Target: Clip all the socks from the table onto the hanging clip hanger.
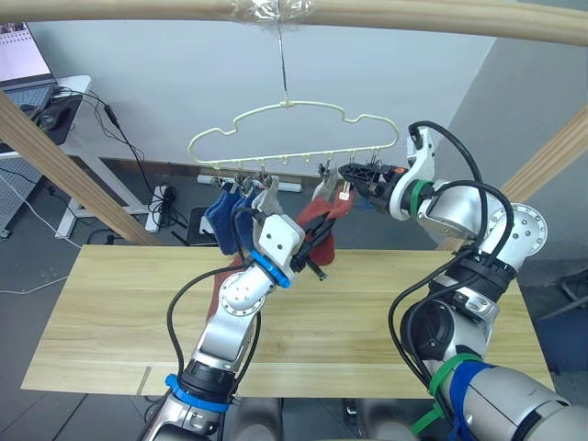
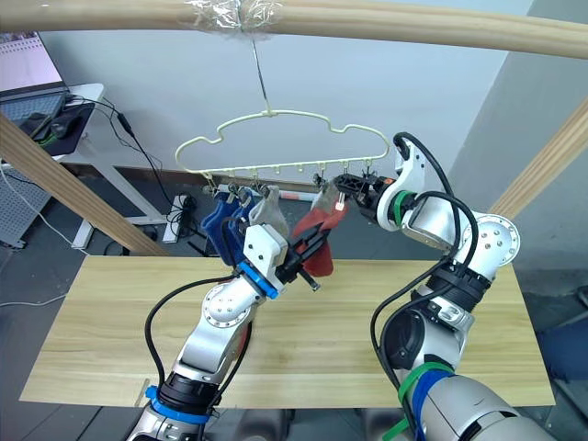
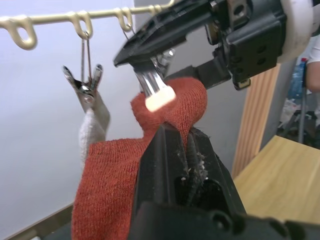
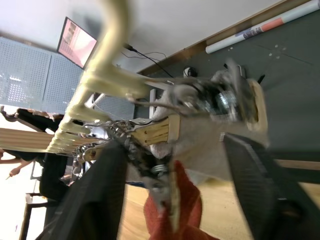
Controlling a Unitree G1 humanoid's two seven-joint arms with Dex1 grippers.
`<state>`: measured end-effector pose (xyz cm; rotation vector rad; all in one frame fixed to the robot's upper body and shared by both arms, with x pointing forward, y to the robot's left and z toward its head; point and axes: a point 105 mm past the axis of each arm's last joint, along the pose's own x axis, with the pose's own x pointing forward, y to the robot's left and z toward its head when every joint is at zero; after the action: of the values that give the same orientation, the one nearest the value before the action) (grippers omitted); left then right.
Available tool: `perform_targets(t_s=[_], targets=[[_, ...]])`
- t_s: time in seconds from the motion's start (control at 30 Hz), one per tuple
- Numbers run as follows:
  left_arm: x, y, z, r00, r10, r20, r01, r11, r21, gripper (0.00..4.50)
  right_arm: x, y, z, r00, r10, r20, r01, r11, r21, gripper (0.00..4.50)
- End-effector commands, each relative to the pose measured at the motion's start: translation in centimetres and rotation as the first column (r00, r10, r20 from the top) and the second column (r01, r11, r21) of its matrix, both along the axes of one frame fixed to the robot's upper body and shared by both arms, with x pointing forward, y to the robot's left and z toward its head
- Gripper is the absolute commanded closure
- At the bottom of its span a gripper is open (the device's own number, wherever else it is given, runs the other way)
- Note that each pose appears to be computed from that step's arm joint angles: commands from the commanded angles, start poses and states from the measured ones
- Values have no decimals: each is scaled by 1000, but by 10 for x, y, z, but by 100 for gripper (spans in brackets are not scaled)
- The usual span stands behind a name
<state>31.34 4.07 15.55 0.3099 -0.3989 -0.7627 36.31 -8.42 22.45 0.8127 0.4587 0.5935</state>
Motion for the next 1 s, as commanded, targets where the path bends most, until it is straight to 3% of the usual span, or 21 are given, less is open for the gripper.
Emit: perform_targets(t_s=[0.03, 0.17, 0.37, 0.57, 0.7, 0.8, 0.87, 0.93, 1.0], targets=[[-4, -5, 6, 999, -40, -20, 39, 998, -46, 450, -10, -4, 30, 988, 68, 140, -79, 994, 81, 13], [-2, -9, 1, 975, -113, -192, 73, 976, -204, 450, -26, -11, 33, 960, 150, 235, -154, 988, -2, 2], [-5, -17, 6, 882, -298, -364, 111, 884, -454, 296, -50, -12, 11, 932, 220, 289, -171, 968, -185, 0], [-9, -18, 3, 815, -372, -444, 99, 845, -526, 108, -51, -12, -1, 928, 155, 340, -66, 964, -258, 0], [-6, -1, 3, 842, -298, -449, 59, 879, -473, 6, -48, -22, -6, 866, 129, 482, 108, 895, -433, 0], [-6, 13, 6, 859, -251, -446, 41, 902, -429, 6, -50, -24, -12, 798, 176, 577, 211, 816, -539, 0], [-4, 33, 8, 890, -124, -439, -14, 954, -298, 6, -48, -31, -15, 753, 126, 646, 338, 768, -544, 0], [-1, 52, 11, 925, 39, -378, -99, 985, -141, 0, -50, -28, -13, 700, 94, 708, 428, 739, -521, 35], [-1, 62, 14, 933, 124, -339, -161, 983, -84, 0, -52, -22, -13, 672, 82, 736, 456, 737, -499, 94]])
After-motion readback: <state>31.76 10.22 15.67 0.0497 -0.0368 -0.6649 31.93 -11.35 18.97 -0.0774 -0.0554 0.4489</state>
